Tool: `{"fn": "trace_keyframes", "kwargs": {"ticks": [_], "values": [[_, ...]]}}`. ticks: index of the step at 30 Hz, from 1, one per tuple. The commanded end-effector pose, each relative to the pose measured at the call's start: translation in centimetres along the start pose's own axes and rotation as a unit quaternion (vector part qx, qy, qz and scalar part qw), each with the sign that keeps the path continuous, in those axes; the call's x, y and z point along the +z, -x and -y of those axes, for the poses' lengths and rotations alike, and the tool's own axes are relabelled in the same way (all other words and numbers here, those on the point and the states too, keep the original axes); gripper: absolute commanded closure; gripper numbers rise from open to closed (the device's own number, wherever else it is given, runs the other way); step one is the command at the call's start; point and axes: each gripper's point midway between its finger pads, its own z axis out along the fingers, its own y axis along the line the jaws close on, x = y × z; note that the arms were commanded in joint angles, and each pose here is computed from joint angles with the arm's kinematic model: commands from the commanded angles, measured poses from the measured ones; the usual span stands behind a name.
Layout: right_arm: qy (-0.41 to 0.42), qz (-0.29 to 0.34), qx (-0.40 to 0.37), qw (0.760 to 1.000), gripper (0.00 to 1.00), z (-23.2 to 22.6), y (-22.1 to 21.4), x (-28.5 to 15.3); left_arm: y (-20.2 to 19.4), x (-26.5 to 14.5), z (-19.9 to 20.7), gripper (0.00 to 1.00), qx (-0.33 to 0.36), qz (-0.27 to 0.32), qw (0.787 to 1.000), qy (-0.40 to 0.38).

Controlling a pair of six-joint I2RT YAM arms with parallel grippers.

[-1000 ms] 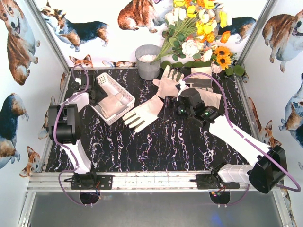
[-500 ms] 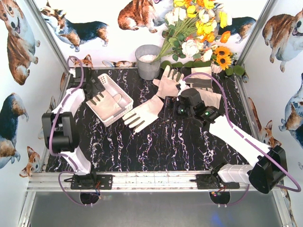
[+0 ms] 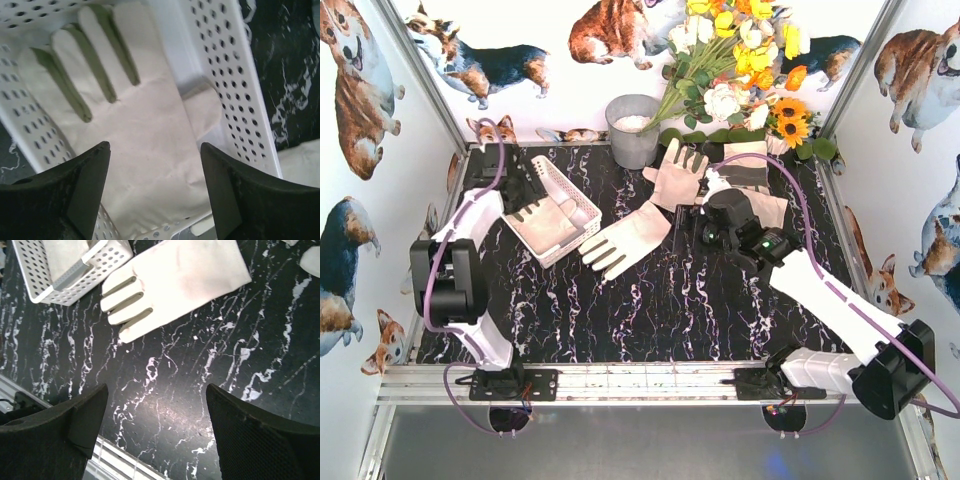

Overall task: Put the gloves into the storage basket
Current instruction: Place the glove in the bin, then pick up the glove from the center of the board.

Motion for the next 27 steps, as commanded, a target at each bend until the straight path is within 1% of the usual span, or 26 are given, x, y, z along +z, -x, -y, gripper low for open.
{"fn": "trace_keyframes", "kwargs": {"ticks": [1, 3, 6, 7, 9, 11, 14, 18, 22, 27], "values": [[-0.032, 0.027, -0.024, 0.999, 0.19, 1.3, 1.3, -1.6, 1.0, -3.0, 5.1, 0.31, 0.077, 0.057, 0.993, -0.071], [-0.047, 0.041, -0.036, 0.997, 0.19, 2.2, 1.6, -3.0, 1.4, -5.6, 5.9, 0.27, 0.103, 0.087, 0.988, -0.074], [-0.061, 0.037, -0.053, 0.996, 0.18, 3.8, 1.7, -3.9, 1.0, -9.1, 5.9, 0.19, 0.115, 0.118, 0.983, -0.081], [-0.062, 0.029, -0.058, 0.996, 0.19, 4.5, 1.7, -3.9, 0.7, -10.7, 5.5, 0.17, 0.114, 0.133, 0.981, -0.084], [-0.063, 0.015, -0.069, 0.996, 0.2, 5.2, 1.6, -3.7, 0.2, -12.6, 4.4, 0.14, 0.113, 0.151, 0.979, -0.079], [-0.073, 0.001, -0.087, 0.993, 0.21, 5.8, 1.8, -3.4, -0.5, -14.5, 2.5, 0.1, 0.112, 0.169, 0.978, -0.056], [-0.083, -0.032, -0.117, 0.989, 0.23, 6.6, 1.9, -1.3, -2.2, -16.3, -1.2, 0.05, 0.114, 0.171, 0.979, -0.01], [-0.067, -0.05, -0.147, 0.986, 0.27, 6.4, 2.6, 1.7, -4.6, -17.7, -5.6, 0.0, 0.117, 0.169, 0.978, 0.049], [-0.054, -0.067, -0.16, 0.983, 0.29, 6.7, 2.8, 5.6, -6.9, -18.0, -8.1, 0.0, 0.11, 0.177, 0.975, 0.077], [-0.082, -0.099, -0.132, 0.983, 0.34, 7.8, 3.1, 9.7, -5.8, -19.8, -9.0, 0.0, 0.096, 0.228, 0.964, 0.095]]}}
